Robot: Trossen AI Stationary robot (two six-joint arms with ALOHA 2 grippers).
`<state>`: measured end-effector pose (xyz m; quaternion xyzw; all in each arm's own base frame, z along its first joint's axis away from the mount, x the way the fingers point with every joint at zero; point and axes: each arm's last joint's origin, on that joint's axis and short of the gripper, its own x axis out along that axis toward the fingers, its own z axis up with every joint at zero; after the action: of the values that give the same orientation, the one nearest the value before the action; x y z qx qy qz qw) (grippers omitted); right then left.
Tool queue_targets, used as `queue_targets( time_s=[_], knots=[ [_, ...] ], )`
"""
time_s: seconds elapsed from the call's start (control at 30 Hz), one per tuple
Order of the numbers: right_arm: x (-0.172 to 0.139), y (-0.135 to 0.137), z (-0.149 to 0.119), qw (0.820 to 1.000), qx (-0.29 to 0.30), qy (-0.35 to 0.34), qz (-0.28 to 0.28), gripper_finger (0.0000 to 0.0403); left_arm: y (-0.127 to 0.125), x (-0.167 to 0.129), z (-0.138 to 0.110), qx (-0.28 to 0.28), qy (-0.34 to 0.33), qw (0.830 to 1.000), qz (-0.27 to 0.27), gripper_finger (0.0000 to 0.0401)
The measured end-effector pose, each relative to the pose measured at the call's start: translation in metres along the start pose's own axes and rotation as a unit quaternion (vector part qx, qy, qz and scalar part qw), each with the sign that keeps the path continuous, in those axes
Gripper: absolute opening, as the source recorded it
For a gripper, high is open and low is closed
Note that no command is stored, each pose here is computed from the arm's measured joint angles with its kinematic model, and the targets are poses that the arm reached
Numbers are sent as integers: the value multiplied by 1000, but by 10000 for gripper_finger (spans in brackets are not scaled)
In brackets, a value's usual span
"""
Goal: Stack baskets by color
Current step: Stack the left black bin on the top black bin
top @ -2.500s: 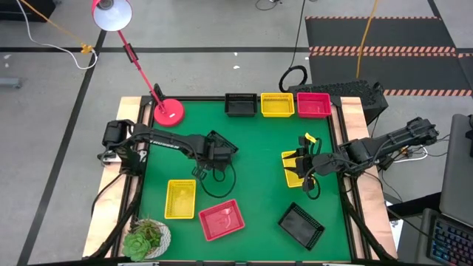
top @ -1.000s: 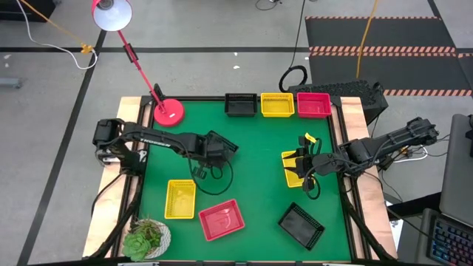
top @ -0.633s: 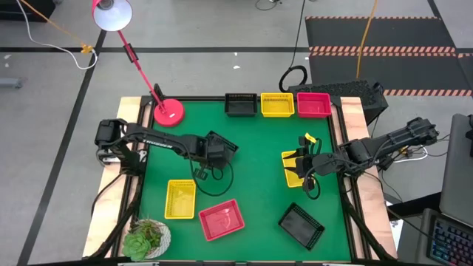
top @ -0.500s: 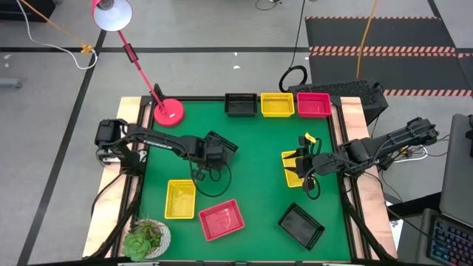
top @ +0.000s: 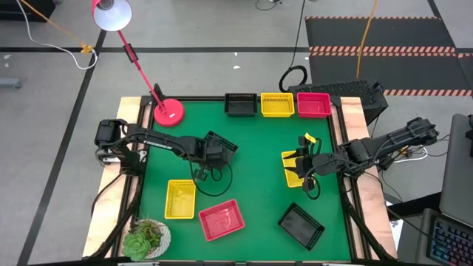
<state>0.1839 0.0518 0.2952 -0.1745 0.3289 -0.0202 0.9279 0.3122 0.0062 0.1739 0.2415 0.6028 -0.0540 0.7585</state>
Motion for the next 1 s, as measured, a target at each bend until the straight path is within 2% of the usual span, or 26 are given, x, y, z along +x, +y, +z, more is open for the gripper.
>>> queue_targets(
  time_s=[0.17, 0.43, 0.77, 1.0],
  knots=[
    [0, 0, 0, 1000, 0, 0, 0, 143, 0, 0, 0, -1, 2, 1000, -1, 87],
    [0, 0, 0, 1000, 0, 0, 0, 143, 0, 0, -1, -6, 4, 1000, -1, 11],
    [0, 0, 0, 1000, 0, 0, 0, 143, 4, -4, 4, -8, 0, 1000, 19, 9],
    [0, 0, -1, 1000, 11, 4, 0, 143, 24, -35, 28, -13, -36, 997, 63, 8]
  ],
)
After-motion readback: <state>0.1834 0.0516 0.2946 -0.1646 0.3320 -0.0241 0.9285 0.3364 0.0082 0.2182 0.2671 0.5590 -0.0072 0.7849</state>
